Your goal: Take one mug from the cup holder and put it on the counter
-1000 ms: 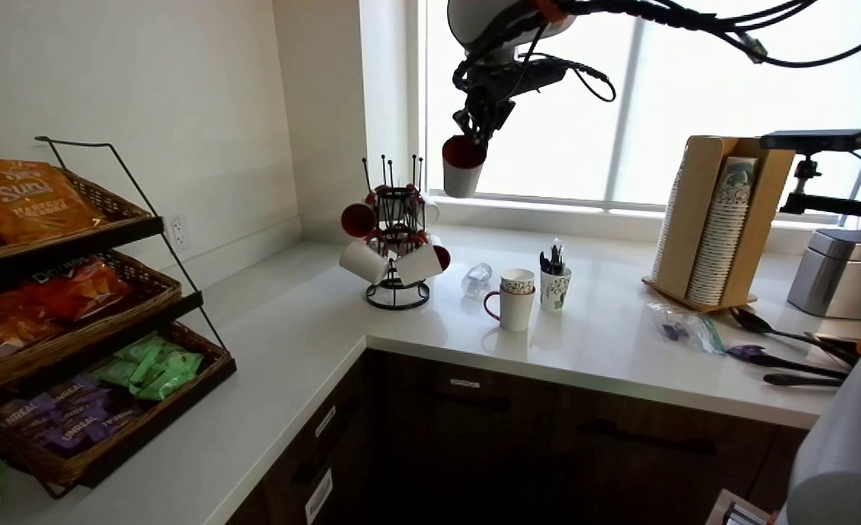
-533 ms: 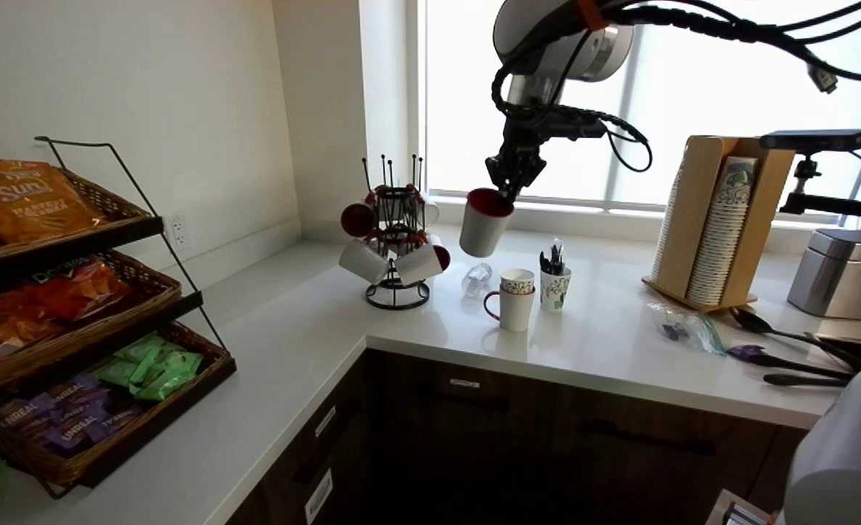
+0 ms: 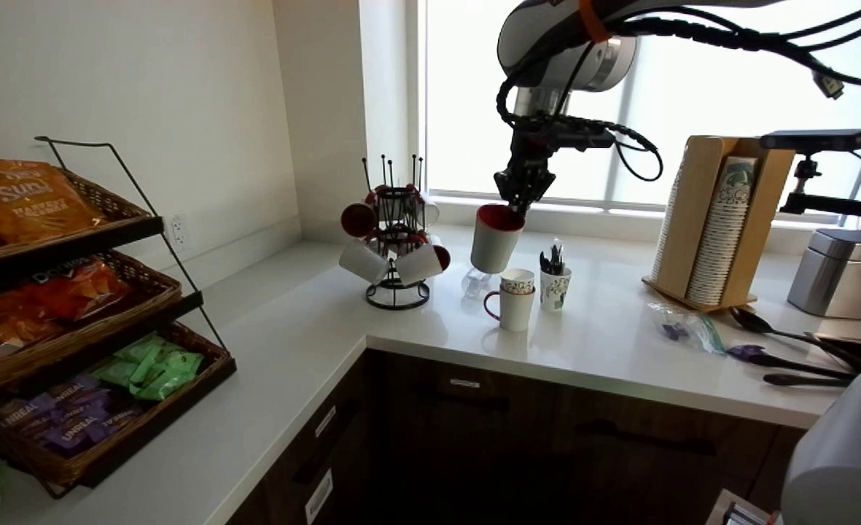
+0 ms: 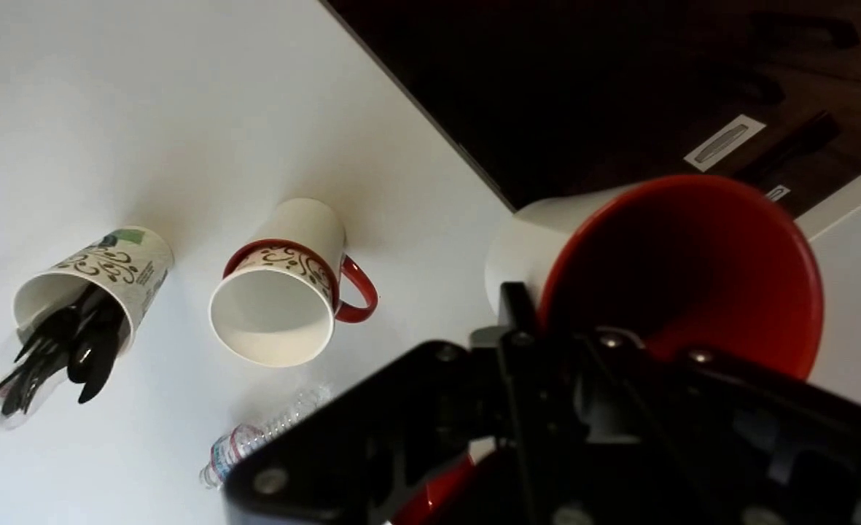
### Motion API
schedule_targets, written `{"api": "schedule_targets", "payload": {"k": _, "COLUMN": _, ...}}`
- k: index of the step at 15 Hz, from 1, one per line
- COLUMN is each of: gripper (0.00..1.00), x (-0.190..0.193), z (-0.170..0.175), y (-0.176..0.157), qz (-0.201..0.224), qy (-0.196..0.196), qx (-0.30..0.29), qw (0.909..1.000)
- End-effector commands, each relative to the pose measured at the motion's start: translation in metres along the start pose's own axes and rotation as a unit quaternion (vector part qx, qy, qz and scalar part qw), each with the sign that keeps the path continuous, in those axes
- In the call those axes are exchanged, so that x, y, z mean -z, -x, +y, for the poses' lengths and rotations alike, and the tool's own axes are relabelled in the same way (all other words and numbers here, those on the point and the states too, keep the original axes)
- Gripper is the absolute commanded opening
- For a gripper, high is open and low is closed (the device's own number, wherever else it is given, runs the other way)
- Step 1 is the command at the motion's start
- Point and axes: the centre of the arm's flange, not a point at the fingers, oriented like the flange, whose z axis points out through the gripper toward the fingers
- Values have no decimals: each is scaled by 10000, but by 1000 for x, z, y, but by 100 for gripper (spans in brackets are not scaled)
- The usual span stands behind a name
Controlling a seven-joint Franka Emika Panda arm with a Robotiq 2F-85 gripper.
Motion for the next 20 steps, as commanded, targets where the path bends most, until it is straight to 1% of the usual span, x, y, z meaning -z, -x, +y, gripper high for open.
{"api": "schedule_targets", "payload": {"k": 1, "gripper": 2, "x": -16, "z": 6, "y": 19, "qz": -407, "qy": -330, "qx": -64, "qw": 9986}}
{"api": "schedule_targets", "payload": {"k": 5, "gripper": 2, "x": -38, "z": 18, "y": 57, "qz": -965, "qy": -937, "qx": -302, "qw": 9905}}
{"api": "schedule_targets", "payload": {"k": 6, "gripper": 2, "x": -47, "z": 26, "y": 71, "qz": -1092, "qy": -1105, "qx": -503, "qw": 9866}}
{"api": "schedule_targets", "payload": {"k": 8, "gripper": 2, "x": -67, "z": 43, "y": 95, "qz": -1276, "qy": -1279, "qx": -942, "qw": 9790}}
{"api": "schedule_targets", "payload": {"k": 11, "gripper": 2, "x": -95, "z": 76, "y": 133, "qz": -1439, "qy": -1329, "qx": -1595, "qw": 9676}}
{"api": "schedule_targets", "payload": {"k": 12, "gripper": 2, "x": -101, "z": 88, "y": 146, "qz": -1528, "qy": -1268, "qx": -1851, "qw": 9625}}
{"api": "schedule_targets", "payload": {"k": 13, "gripper": 2, "x": -106, "z": 101, "y": 159, "qz": -1549, "qy": -1382, "qx": -2104, "qw": 9553}}
{"api": "schedule_targets", "payload": {"k": 15, "gripper": 2, "x": -114, "z": 129, "y": 181, "qz": -1627, "qy": -1301, "qx": -2570, "qw": 9437}}
{"api": "schedule_targets", "payload": {"k": 16, "gripper": 2, "x": -110, "z": 142, "y": 189, "qz": -1606, "qy": -1178, "qx": -2753, "qw": 9405}}
{"api": "schedule_targets", "payload": {"k": 17, "gripper": 9, "x": -119, "z": 131, "y": 170, "qz": -1751, "qy": -1293, "qx": -2398, "qw": 9461}}
{"api": "schedule_targets", "payload": {"k": 18, "gripper": 9, "x": -120, "z": 142, "y": 179, "qz": -1740, "qy": -1273, "qx": -2547, "qw": 9427}}
{"api": "schedule_targets", "payload": {"k": 20, "gripper": 9, "x": -118, "z": 151, "y": 186, "qz": -1718, "qy": -1271, "qx": -2674, "qw": 9396}}
